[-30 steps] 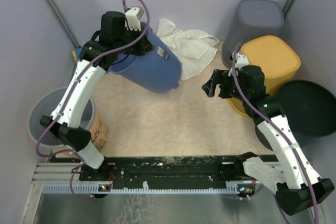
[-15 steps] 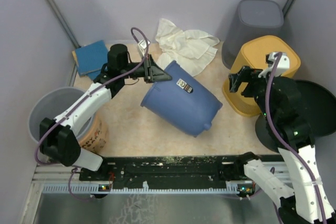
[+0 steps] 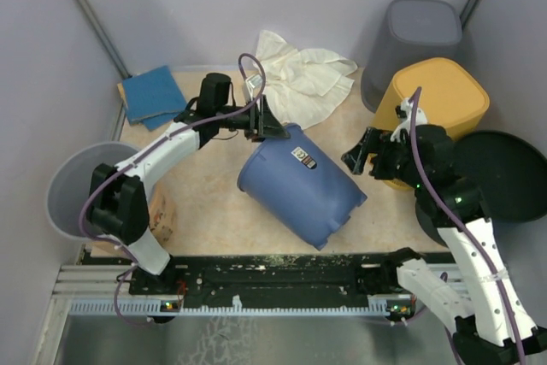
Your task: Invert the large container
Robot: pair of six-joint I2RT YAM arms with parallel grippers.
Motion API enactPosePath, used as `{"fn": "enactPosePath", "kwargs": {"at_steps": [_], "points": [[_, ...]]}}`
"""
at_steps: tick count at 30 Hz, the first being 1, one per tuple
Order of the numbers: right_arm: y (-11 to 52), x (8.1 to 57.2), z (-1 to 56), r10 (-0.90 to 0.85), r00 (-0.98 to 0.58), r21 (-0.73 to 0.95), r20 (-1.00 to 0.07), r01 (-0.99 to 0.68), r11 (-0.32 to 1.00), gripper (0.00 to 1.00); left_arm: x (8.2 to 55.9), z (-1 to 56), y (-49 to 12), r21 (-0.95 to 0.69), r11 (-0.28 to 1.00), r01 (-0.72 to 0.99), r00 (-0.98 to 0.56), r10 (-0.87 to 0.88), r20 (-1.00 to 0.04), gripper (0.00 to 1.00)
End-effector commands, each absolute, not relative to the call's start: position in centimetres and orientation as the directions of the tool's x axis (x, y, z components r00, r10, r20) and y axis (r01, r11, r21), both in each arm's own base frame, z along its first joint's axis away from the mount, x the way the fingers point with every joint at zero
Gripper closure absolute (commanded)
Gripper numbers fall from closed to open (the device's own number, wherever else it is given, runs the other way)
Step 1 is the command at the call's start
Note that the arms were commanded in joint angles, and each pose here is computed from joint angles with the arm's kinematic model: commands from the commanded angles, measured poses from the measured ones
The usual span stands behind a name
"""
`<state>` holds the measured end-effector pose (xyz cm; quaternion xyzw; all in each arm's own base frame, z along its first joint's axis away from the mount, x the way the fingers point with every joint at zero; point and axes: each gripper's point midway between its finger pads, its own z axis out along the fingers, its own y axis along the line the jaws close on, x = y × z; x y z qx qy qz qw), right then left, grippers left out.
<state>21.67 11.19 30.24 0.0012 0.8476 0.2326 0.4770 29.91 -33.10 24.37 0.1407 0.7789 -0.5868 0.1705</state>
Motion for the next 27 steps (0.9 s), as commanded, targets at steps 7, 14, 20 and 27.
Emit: {"fn": "enactPosePath", "kwargs": {"at_steps": [7,14,20,27], "points": [[12.1,16.3,25.5,0.515,-0.679,0.677,-0.524,0.035,0.735,0.14,31.8,25.0,-30.2,-0.593,0.518,0.617,-0.737,0.116,-0.666,0.27],[13.5,15.0,23.4,0.498,-0.744,0.723,-0.446,0.028,0.69,0.13,31.5,23.9,-28.7,-0.48,0.548,0.685,-0.671,0.217,-0.709,0.3],[13.5,13.0,23.2,0.444,-0.757,0.723,-0.479,-0.053,0.689,0.13,30.9,22.9,-28.3,-0.473,0.552,0.687,-0.666,0.22,-0.713,0.5],[14.8,10.7,20.4,0.367,-0.82,0.756,-0.44,-0.117,0.644,0.13,31.3,21.8,-28.5,-0.49,0.565,0.663,-0.689,0.206,-0.695,0.89]]}}
